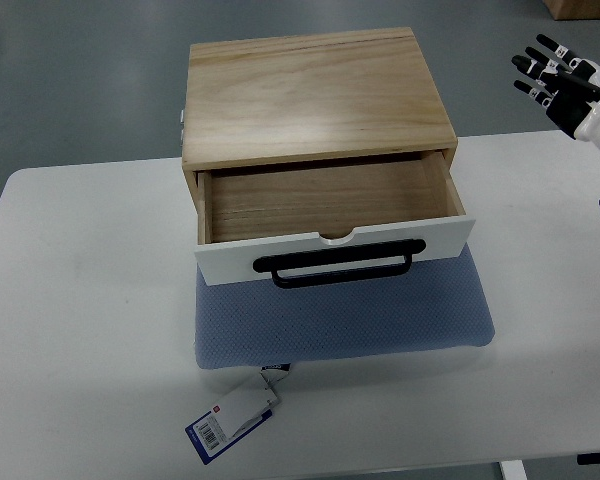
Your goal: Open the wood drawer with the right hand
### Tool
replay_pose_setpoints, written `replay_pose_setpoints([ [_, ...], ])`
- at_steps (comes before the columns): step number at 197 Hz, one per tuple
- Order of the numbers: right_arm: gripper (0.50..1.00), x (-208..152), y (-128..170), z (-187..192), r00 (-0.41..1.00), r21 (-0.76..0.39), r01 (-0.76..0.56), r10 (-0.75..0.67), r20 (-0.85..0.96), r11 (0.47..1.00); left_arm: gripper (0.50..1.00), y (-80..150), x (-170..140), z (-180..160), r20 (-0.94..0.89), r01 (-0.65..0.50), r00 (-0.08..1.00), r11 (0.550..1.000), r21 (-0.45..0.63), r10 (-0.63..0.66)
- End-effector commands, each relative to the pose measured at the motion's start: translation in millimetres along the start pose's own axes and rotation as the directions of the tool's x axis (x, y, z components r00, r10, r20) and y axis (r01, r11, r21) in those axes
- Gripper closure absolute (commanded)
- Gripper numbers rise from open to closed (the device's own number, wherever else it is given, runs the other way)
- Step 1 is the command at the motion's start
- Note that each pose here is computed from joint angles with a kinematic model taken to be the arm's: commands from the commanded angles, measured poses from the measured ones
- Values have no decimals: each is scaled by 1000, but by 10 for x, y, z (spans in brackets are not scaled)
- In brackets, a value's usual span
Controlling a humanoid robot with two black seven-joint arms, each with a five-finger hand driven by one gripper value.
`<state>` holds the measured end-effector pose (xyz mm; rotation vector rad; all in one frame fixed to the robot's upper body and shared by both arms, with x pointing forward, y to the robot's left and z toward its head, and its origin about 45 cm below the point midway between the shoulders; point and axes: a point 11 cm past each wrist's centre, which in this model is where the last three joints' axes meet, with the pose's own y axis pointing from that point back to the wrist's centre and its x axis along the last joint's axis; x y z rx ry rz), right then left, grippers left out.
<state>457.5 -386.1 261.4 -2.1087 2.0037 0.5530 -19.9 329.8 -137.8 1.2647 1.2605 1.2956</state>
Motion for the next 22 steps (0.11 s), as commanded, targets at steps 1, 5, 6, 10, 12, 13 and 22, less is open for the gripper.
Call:
replay_pose_setpoints([
  [1,564,41,37,168,999,-10,-14,15,33,1000,500,0,0,0,0,0,1000,1000,0,0],
  [5,564,48,44,195,999,-11,-17,17,39,1000,500,0,0,0,0,0,1000,1000,0,0],
  [6,564,48,44,196,999,-11,-17,17,39,1000,500,0,0,0,0,0,1000,1000,0,0],
  [10,564,46,47,222,999,-12,-18,18,45,1000,500,0,0,0,0,0,1000,1000,0,0],
  [12,564,46,49,233,999,-12,-17,18,49,1000,500,0,0,0,0,0,1000,1000,0,0],
  [13,564,46,49,233,999,-12,-17,18,49,1000,500,0,0,0,0,0,1000,1000,0,0],
  [22,564,60,58,279,998,-15,-23,24,60,1000,500,0,0,0,0,0,1000,1000,0,0],
])
